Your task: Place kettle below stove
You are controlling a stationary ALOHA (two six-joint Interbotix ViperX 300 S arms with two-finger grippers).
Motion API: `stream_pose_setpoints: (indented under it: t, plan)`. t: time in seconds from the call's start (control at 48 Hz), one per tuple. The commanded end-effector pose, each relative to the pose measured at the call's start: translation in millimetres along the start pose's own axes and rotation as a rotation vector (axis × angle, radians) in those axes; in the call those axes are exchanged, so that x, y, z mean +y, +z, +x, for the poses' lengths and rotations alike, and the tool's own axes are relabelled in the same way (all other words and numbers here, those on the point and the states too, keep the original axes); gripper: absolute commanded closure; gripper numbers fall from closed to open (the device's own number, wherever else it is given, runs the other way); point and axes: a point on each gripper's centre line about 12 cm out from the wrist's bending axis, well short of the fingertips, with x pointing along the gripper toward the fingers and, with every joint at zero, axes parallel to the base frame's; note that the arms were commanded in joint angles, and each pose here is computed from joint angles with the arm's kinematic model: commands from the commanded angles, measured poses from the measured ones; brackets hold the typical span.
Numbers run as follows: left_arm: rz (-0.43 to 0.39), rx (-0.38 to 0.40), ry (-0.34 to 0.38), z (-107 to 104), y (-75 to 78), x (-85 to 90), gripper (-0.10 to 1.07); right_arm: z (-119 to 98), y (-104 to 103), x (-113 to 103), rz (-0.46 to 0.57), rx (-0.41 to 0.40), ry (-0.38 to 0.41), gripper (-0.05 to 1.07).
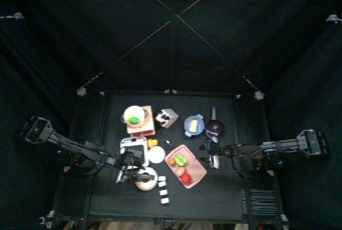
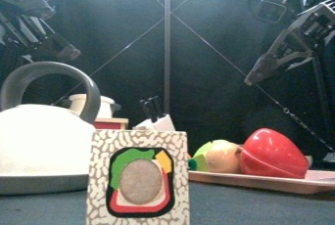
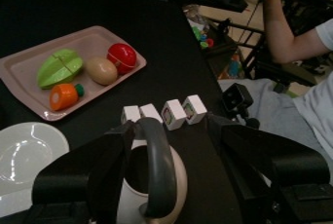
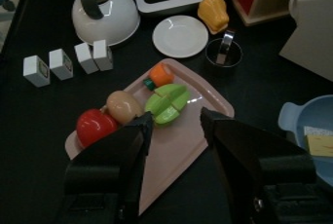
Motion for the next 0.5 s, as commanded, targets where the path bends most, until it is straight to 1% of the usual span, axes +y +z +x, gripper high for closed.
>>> stream_pose_setpoints:
  t: [0.0,0.083,0.229,0.396,0.479]
  plan:
    - [-0.001,-0.029,-0.003,0,7.6,-0.8,0.04,-1,6,-1,0.005,-0.020,-0.001,0.22]
    - [-0.005,-0.032,0.002,1,8.5,0.2,0.04,-1,6,-1,0.009,-0.020,-0.002,0.22]
    - [-0.040,-0.037,0.033,0,8.6,7.3,0.04,-1,6,-1,0.011,-0.020,-0.004,0.22]
    - [-0.061,-0.036,0.045,0,8.4,9.2,0.04,-1,6,-2,0.014,-0.020,-0.005,0.22]
    - [-0.063,-0.047,0.049,1,11.1,10.3,0.04,-2,9,-4,0.019,-0.028,-0.013,0.22]
